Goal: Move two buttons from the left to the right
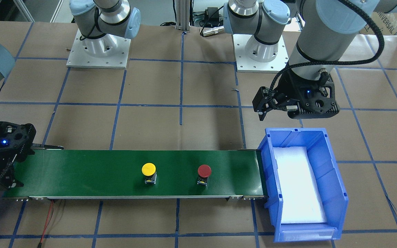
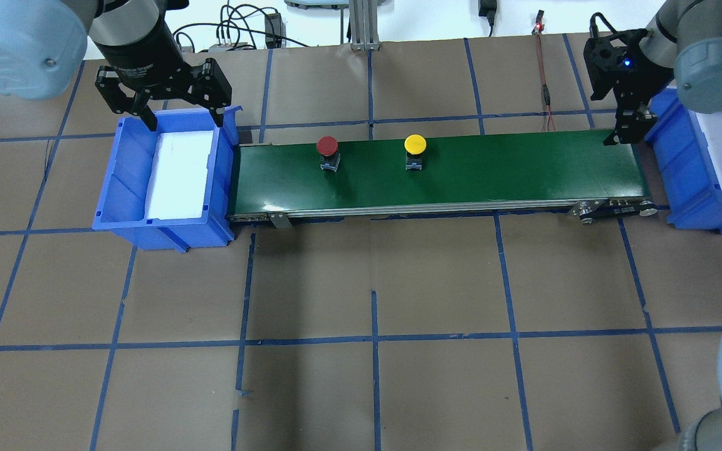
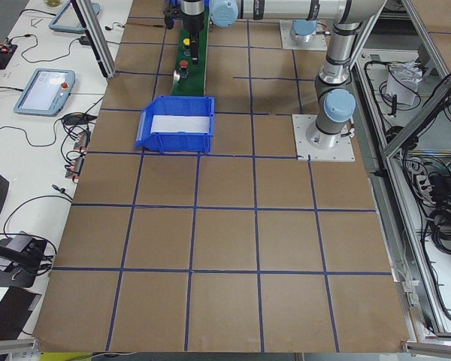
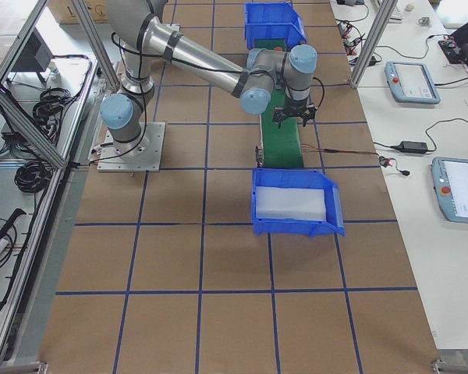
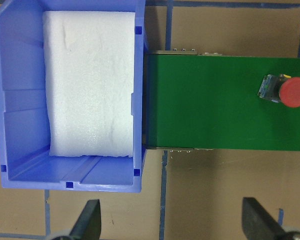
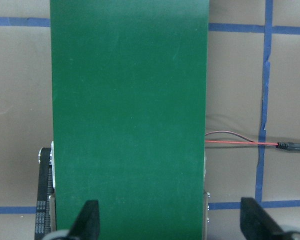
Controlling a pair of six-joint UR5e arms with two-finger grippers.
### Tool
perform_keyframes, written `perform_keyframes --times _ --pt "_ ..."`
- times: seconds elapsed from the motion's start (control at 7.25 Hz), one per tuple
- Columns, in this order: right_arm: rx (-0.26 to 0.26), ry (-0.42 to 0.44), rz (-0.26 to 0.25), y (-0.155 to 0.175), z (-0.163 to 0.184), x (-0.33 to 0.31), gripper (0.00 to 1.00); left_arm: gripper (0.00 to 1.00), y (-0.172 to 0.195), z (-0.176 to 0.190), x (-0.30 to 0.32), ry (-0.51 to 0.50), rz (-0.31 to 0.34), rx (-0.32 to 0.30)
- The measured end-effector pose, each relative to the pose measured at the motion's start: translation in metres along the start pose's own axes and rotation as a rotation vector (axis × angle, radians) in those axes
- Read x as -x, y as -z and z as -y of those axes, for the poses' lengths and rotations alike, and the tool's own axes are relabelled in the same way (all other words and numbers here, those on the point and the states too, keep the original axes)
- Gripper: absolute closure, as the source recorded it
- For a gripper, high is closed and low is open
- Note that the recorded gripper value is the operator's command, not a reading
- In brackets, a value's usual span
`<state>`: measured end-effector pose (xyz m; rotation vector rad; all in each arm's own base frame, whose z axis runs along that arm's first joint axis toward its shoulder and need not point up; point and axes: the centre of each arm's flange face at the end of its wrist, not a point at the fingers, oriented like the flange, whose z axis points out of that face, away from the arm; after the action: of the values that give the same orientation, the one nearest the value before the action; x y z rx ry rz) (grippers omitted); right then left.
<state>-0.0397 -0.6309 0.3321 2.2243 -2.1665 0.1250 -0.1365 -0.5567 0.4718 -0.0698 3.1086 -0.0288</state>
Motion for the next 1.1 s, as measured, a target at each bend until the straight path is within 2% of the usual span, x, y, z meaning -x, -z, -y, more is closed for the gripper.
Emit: perform_keyframes --times 0.69,1.1 --pt "0.015 0.018 0.005 -0.004 0.009 -0.003 0.00 0.00 -0.001 -0.001 0.000 -0.001 -0.001 0.002" --pt "0.003 0.025 0.029 -0.017 0.009 -0.002 0.00 0.00 -0.001 -0.001 -0.001 -0.001 -0.001 0.002"
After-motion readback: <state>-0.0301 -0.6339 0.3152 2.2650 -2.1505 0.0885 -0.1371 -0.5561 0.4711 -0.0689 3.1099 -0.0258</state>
